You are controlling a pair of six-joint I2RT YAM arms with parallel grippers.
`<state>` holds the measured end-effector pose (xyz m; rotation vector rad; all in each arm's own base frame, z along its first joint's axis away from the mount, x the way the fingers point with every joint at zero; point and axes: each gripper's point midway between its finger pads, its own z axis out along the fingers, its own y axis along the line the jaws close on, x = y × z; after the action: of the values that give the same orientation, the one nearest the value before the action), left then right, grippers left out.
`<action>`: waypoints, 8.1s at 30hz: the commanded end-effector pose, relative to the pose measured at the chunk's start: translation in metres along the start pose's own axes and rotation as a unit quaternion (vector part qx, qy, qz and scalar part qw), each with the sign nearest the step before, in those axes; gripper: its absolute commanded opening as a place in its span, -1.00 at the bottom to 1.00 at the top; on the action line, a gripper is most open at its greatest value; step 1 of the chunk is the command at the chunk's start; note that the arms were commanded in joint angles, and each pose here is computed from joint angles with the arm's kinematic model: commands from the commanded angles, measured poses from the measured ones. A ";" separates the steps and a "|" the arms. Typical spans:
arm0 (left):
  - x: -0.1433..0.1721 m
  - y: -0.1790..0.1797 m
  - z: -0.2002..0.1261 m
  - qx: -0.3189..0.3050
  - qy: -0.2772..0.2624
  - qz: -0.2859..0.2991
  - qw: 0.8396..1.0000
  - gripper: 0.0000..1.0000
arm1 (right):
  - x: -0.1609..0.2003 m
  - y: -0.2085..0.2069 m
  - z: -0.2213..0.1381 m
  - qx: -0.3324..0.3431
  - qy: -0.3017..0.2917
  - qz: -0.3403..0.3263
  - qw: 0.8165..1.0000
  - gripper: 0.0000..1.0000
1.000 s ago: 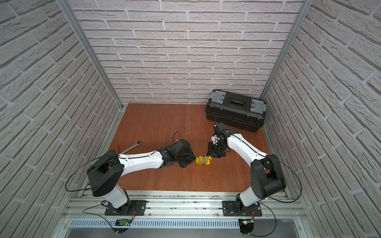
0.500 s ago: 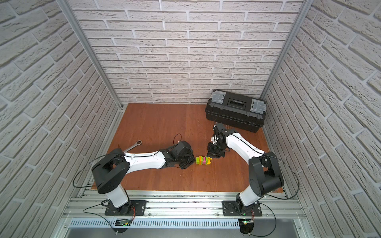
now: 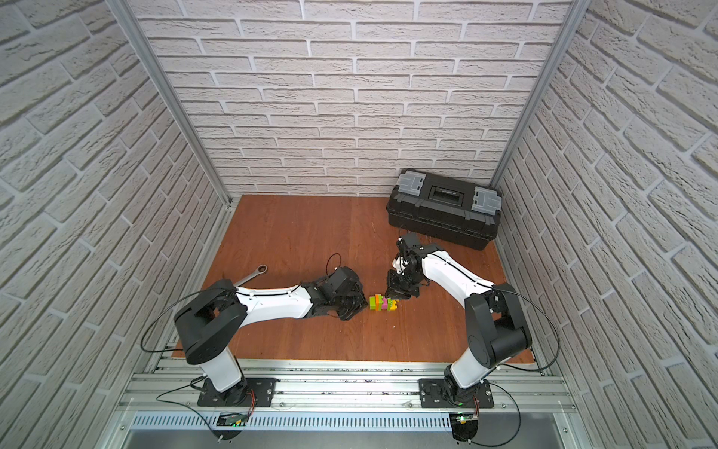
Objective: Assemble a carrot with lego
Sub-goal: Adjust the lego brick at the center of the board.
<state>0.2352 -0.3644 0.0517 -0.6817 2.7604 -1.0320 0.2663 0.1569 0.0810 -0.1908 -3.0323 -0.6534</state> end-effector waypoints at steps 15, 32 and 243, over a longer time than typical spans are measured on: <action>0.000 0.008 0.018 0.005 0.010 -0.010 1.000 -1.00 | -0.002 0.029 -0.003 -0.042 -0.003 -0.011 0.999 -0.53; -0.021 -0.008 -0.061 -0.041 -0.059 0.075 0.995 -1.00 | -0.008 0.008 -0.030 0.005 -0.025 -0.021 0.999 -0.02; -0.028 -0.092 -0.095 0.224 -0.333 0.552 0.731 -1.00 | -0.012 -0.042 -0.260 0.013 -0.502 0.001 0.865 0.59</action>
<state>0.2629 -0.3414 0.1286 0.6599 1.8505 -0.6745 0.2641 0.0059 0.2880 -0.8110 -3.9413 -0.5752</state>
